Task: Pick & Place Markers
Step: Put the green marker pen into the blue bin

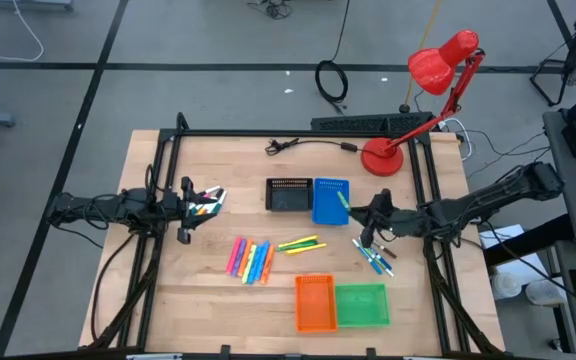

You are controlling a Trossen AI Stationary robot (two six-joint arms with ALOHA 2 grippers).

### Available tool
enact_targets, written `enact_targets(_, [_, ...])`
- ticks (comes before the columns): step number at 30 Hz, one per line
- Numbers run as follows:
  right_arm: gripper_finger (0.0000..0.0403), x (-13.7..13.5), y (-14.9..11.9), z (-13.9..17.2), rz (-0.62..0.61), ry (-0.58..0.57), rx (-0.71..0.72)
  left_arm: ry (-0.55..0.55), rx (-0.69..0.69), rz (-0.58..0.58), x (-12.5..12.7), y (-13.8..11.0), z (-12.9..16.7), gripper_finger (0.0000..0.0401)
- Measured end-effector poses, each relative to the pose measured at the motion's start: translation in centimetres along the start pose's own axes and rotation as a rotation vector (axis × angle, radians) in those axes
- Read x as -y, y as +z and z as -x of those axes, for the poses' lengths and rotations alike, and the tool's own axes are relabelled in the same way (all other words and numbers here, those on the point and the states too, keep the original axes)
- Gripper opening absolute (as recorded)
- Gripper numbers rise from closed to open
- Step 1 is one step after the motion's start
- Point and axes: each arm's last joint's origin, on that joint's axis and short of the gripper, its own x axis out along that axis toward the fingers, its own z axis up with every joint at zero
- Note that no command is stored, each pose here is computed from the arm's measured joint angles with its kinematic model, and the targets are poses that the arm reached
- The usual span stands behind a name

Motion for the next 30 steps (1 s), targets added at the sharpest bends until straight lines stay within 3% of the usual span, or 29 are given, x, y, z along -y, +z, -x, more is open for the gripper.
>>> enact_targets(6, [0.0015, 0.1, -0.3, -1.8, -0.058, -0.082, 0.167, 0.0, 0.0, 0.0, 0.0, 0.0, 0.0, 0.0182])
enact_targets(12, [0.0015, 0.6, -1.3, -3.6, -0.062, -0.163, 0.158, 0.0, 0.0, 0.0, 0.0, 0.0, 0.0, 0.0182])
enact_targets(23, [0.0017, 0.7, -2.4, -5.1, -0.047, -0.189, 0.138, 0.0, 0.0, 0.0, 0.0, 0.0, 0.0, 0.0182])
enact_targets(30, [0.0053, 0.7, -2.5, -5.2, -0.038, -0.193, 0.135, 0.0, 0.0, 0.0, 0.0, 0.0, 0.0, 0.0182])
